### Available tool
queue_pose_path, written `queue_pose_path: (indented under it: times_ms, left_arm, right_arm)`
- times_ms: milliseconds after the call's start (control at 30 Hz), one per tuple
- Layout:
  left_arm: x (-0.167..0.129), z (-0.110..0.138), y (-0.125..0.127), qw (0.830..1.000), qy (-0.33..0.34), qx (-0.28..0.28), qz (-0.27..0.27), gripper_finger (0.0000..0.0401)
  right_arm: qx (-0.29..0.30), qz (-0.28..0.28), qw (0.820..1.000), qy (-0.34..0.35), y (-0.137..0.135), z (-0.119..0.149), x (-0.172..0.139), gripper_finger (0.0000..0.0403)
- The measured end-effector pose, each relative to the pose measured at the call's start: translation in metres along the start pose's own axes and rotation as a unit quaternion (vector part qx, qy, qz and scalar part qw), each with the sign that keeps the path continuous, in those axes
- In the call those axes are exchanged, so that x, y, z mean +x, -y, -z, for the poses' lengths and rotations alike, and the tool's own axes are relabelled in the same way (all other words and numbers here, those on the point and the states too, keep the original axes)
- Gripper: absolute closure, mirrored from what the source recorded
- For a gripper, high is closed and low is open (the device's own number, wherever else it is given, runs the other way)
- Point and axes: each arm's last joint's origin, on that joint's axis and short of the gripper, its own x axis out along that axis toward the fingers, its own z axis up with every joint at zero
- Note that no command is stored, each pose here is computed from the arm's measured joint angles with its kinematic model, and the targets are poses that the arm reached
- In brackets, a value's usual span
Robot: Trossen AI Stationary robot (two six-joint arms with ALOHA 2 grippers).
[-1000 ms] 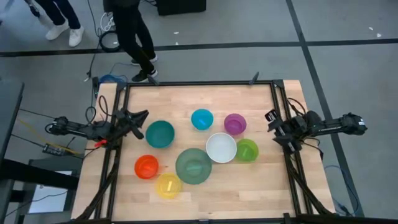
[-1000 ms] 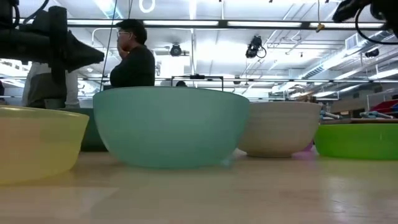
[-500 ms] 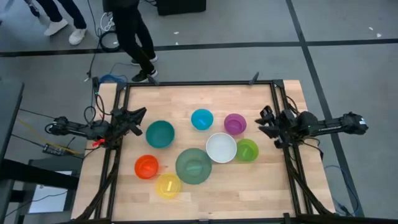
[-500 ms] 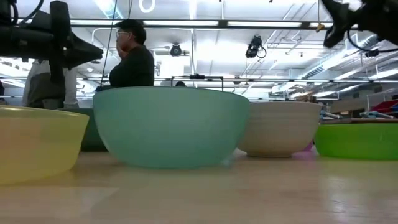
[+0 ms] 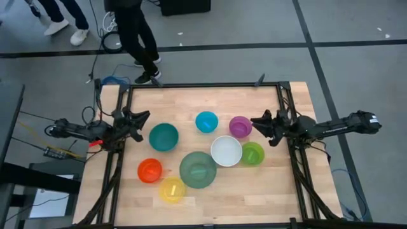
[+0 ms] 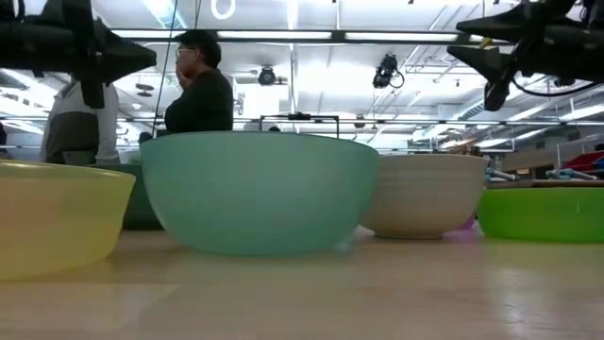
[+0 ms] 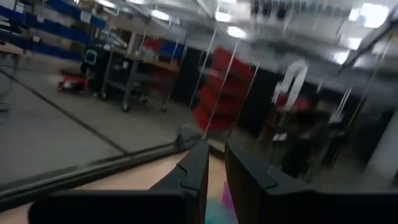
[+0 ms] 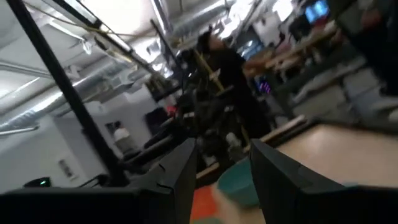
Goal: Nest bowls inside each other
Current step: Stack the dark green bowl on top of the green bowl
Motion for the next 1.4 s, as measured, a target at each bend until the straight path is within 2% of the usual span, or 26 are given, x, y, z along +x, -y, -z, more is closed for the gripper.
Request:
queue_pose_path:
  times_ms: [100, 233, 333, 400, 467, 567, 667, 767, 833, 900, 1033, 1200, 1400]
  left_arm:
    - [0.001, -0.010, 0.003, 0.997, -0.053, 0.052, -0.009, 0.0338]
    - [0.007, -0.026, 0.013, 0.985, -0.131, 0.112, -0.013, 0.0338]
    - [0.017, -0.040, 0.026, 0.966, -0.193, 0.172, -0.020, 0.0338]
    - [0.025, -0.050, 0.035, 0.947, -0.235, 0.215, -0.029, 0.0338]
    - [0.034, -0.061, 0.046, 0.928, -0.273, 0.252, -0.037, 0.0338]
    - [0.047, -0.074, 0.061, 0.887, -0.343, 0.306, -0.040, 0.0338]
    - [0.057, -0.078, 0.075, 0.831, -0.446, 0.332, -0.003, 0.0338]
    - [0.063, -0.068, 0.085, 0.759, -0.549, 0.347, 0.045, 0.0338]
    - [0.066, -0.059, 0.089, 0.728, -0.582, 0.359, 0.045, 0.0338]
    - [0.068, -0.050, 0.089, 0.709, -0.598, 0.371, 0.038, 0.0338]
    - [0.072, -0.032, 0.090, 0.691, -0.611, 0.384, 0.030, 0.0338]
    - [0.075, -0.019, 0.090, 0.686, -0.614, 0.390, 0.032, 0.0338]
    - [0.075, -0.012, 0.089, 0.687, -0.612, 0.391, 0.034, 0.0338]
  right_arm:
    - [0.021, 0.000, 1.000, -0.009, 0.000, 0.004, 0.003, 0.0262]
    - [0.002, 0.006, 1.000, -0.013, -0.007, -0.003, 0.018, 0.0263]
    - [-0.075, 0.064, 0.994, -0.047, -0.015, -0.012, 0.042, 0.0263]
    - [-0.124, 0.106, 0.982, -0.096, -0.023, -0.018, 0.065, 0.0263]
    - [-0.164, 0.142, 0.962, -0.163, -0.031, -0.023, 0.090, 0.0263]
    - [-0.205, 0.210, 0.921, -0.257, -0.043, -0.031, 0.128, 0.0263]
    - [-0.218, 0.282, 0.875, -0.328, -0.051, -0.033, 0.161, 0.0263]
    - [-0.192, 0.312, 0.856, -0.365, -0.060, -0.034, 0.191, 0.0263]
    - [-0.193, 0.310, 0.839, -0.403, -0.066, -0.030, 0.205, 0.0263]
    - [-0.192, 0.312, 0.831, -0.419, -0.071, -0.025, 0.218, 0.0263]
    - [-0.200, 0.297, 0.826, -0.435, -0.079, -0.014, 0.239, 0.0263]
    - [-0.206, 0.296, 0.802, -0.476, -0.078, 0.008, 0.246, 0.0263]
    - [-0.150, 0.355, 0.736, -0.557, -0.073, 0.019, 0.224, 0.0265]
